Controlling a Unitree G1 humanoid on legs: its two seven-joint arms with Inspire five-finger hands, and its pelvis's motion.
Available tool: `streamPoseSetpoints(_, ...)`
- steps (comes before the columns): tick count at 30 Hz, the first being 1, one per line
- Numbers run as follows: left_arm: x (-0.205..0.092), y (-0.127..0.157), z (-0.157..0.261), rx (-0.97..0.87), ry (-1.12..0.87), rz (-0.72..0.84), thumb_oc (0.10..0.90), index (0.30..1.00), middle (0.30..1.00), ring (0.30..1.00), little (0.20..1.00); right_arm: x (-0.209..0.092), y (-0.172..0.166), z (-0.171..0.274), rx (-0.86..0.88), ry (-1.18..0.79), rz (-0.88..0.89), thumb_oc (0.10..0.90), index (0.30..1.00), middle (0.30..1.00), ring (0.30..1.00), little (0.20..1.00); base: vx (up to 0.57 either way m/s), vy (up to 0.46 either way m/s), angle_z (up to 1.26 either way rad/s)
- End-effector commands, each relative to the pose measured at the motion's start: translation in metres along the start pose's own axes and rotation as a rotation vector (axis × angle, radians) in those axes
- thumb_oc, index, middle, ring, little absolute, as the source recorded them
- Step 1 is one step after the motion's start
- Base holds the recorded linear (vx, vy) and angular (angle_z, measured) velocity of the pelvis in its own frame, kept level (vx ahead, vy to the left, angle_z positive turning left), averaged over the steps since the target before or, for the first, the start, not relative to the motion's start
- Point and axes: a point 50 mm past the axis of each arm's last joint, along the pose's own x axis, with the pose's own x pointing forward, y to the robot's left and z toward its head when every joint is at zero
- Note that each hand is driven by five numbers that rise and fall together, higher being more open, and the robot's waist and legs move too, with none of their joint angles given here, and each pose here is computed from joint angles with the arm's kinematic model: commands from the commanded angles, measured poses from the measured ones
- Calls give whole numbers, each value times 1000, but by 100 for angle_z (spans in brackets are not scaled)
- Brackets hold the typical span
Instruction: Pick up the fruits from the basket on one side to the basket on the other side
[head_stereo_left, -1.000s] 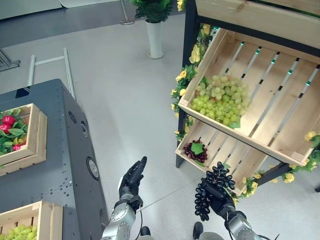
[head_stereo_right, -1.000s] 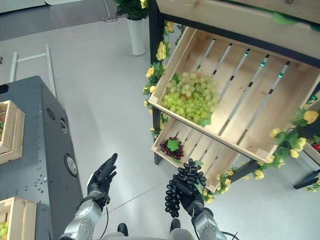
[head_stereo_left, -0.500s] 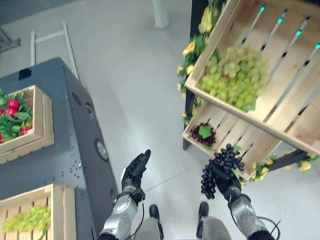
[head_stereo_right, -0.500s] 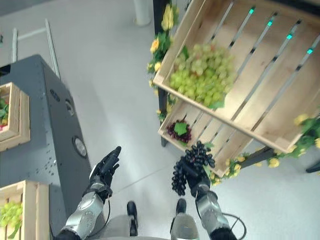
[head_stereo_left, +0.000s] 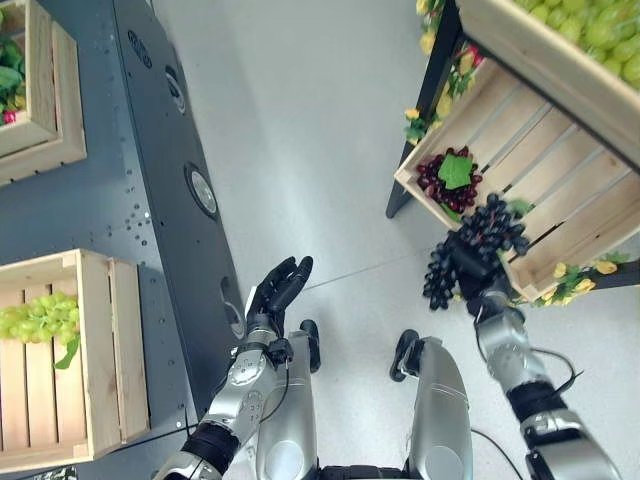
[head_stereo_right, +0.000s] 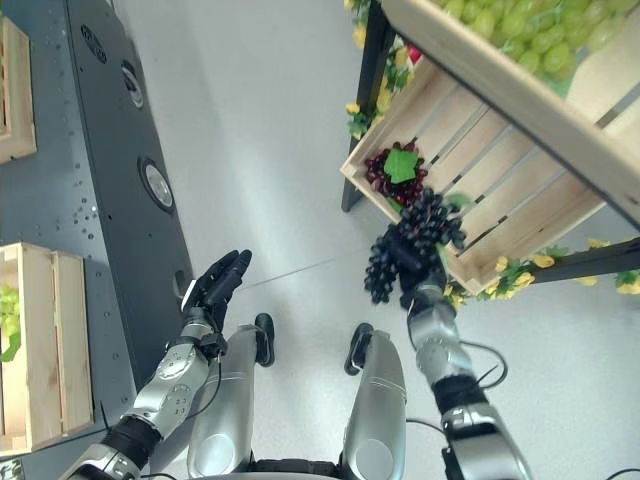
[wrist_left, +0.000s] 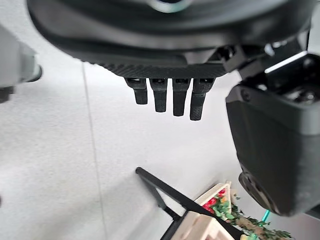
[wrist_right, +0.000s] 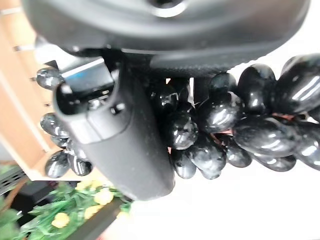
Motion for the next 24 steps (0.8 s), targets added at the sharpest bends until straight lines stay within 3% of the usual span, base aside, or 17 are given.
streamPoseSetpoints(1,-3,-23,41,9,-211,-148,800,900,900,900,900,17,2,105,-112,-368,-41,400,300,300,300,300,-4,-25,27)
streamPoseSetpoints(8,-8,-20,40,45,-196,-183,800,900,900,900,900,21,-14,176,-348,-497,-286,400,300,300,300,300,-8,-41,13)
streamPoseSetpoints(10,-9,-20,41,46,-197,-184,800,900,900,900,900,21,-14,179,-370,-502,-301,400,300,300,300,300,-4,-28,11)
streamPoseSetpoints(11,-10,-19,42,55,-196,-193,800,900,900,900,900,22,-16,192,-502,-505,-367,400,300,300,300,300,-3,-29,14)
streamPoseSetpoints(14,-12,-20,43,47,-192,-202,800,900,900,900,900,24,-19,211,-746,-456,-459,400,300,300,300,300,1,-14,7)
streamPoseSetpoints(19,-13,-19,43,62,-192,-218,800,900,900,900,900,22,-36,229,-967,-339,-576,400,300,300,300,300,-2,-6,1)
streamPoseSetpoints(23,-14,-16,41,67,-176,-215,800,900,900,900,900,19,-35,242,-1045,-360,-685,400,300,300,300,300,0,-20,4)
streamPoseSetpoints(24,-15,-16,40,57,-172,-213,800,900,900,900,900,19,-33,245,-1055,-381,-727,560,540,540,540,540,-2,-4,5)
